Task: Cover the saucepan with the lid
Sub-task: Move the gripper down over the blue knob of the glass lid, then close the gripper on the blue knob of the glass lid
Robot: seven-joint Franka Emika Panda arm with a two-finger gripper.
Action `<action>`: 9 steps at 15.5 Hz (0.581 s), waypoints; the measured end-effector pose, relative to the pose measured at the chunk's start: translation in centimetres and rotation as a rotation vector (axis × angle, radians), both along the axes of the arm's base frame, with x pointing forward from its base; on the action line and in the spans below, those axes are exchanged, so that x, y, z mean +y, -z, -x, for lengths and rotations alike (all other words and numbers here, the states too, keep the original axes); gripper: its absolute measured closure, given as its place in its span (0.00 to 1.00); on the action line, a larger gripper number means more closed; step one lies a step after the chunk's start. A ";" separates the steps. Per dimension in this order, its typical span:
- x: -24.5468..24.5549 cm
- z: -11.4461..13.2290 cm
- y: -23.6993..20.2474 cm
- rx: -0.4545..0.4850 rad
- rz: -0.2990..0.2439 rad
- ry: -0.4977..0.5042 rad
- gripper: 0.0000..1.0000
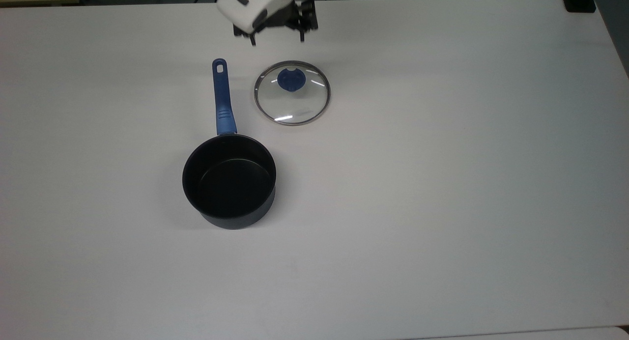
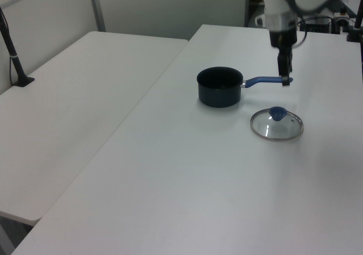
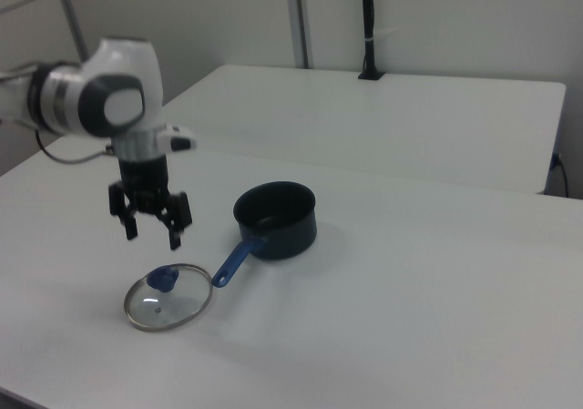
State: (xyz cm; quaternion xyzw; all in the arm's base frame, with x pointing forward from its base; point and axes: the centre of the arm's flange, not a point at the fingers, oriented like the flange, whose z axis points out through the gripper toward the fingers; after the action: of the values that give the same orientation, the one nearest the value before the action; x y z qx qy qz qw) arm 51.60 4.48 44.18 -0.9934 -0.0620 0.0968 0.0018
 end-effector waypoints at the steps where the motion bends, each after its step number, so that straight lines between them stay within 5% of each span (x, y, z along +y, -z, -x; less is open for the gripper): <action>1: 0.1 0.2 1.8 -0.015 -0.001 -0.001 0.00; 9: 1.1 0.8 8.8 -0.040 0.011 0.118 0.00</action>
State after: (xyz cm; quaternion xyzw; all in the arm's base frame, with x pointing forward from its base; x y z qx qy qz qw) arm 50.77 5.56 35.37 -0.9970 -0.0026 0.0768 0.0007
